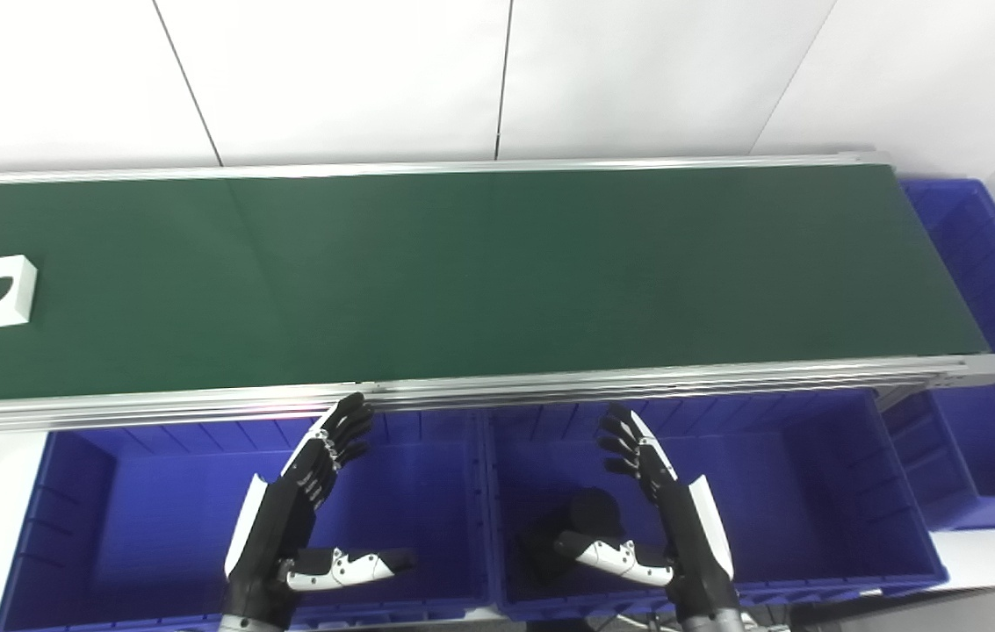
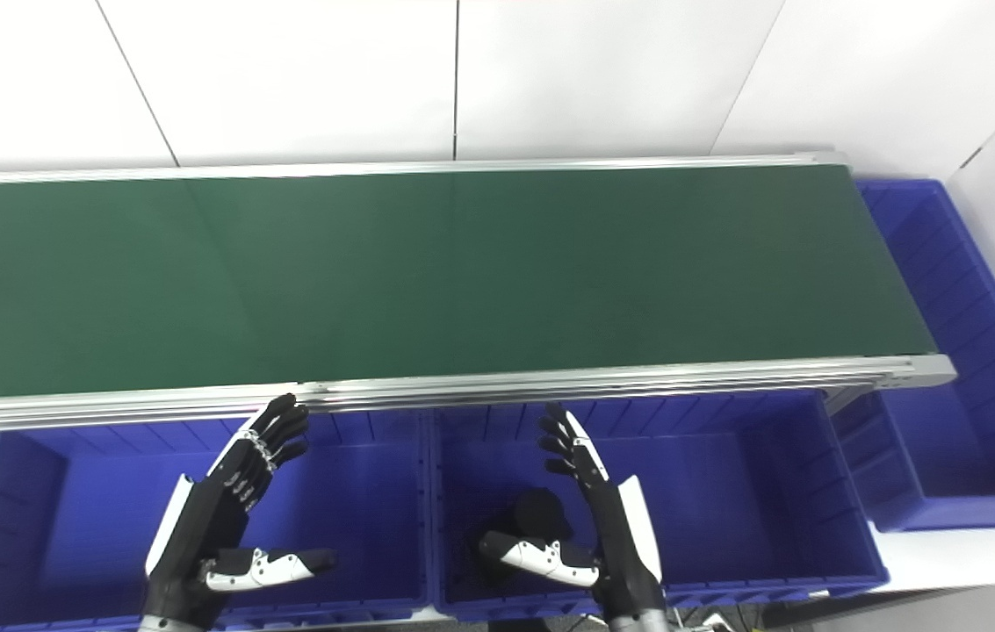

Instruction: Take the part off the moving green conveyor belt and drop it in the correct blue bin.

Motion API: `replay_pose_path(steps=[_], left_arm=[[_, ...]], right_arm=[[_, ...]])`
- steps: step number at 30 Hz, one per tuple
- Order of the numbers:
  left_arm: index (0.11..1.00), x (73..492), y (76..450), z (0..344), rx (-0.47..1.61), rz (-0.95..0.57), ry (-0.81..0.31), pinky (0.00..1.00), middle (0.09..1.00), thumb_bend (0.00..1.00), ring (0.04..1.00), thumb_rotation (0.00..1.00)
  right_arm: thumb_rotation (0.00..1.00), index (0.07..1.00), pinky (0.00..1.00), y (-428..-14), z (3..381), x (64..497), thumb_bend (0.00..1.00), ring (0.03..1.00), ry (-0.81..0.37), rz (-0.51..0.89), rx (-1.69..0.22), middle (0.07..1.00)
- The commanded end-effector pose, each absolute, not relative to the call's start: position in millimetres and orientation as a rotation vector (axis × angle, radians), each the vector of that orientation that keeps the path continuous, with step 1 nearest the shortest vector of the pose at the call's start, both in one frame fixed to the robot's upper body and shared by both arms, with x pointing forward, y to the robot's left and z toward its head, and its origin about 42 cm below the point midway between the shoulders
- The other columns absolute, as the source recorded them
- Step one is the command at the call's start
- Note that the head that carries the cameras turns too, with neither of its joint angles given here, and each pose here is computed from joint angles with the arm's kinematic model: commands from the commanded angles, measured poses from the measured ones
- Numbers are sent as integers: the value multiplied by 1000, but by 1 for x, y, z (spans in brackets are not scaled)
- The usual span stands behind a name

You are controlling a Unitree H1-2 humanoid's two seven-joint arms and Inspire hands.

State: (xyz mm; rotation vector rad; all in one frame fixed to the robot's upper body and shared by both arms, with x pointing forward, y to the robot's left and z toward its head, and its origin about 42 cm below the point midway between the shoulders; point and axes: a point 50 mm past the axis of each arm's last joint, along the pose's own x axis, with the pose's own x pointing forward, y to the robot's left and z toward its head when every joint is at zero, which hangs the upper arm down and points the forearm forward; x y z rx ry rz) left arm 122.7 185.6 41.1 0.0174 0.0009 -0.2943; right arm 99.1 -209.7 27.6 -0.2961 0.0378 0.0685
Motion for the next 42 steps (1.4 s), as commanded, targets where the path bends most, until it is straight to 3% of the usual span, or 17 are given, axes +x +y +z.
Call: replay_pose_path(steps=[1, 9, 17, 26, 31, 35, 42], left_arm=[[894, 122, 181, 49, 35, -311, -48, 838, 890, 1000, 889, 180], [848, 117, 167, 44, 60, -318, -43, 754, 885, 1000, 857, 168], [824, 118, 163, 40, 83, -318, -45, 734, 860, 1000, 833, 141], [814, 120, 166, 46, 90, -321, -77, 712, 835, 1000, 814, 180], [812, 127, 175, 76, 71, -314, -181, 702, 815, 1000, 797, 180], [800, 149, 188, 118, 112, -301, -326, 655, 803, 1000, 760, 236], [814, 187, 214, 175, 190, -289, -447, 678, 824, 1000, 779, 255]], right_arm=[[453, 938, 758, -213, 37, 97, 880, 829, -34, 67, -291, 877], [417, 956, 792, -232, 31, 93, 836, 849, -2, 61, -288, 893], [377, 986, 830, -236, 27, 88, 806, 875, 19, 65, -293, 909], [324, 983, 828, -235, 26, 88, 782, 870, 18, 69, -306, 906], [301, 979, 821, -234, 26, 90, 776, 866, 12, 63, -300, 900], [313, 972, 814, -233, 25, 93, 774, 859, 4, 63, -313, 902], [317, 964, 816, -230, 24, 96, 794, 855, -3, 52, -304, 894]])
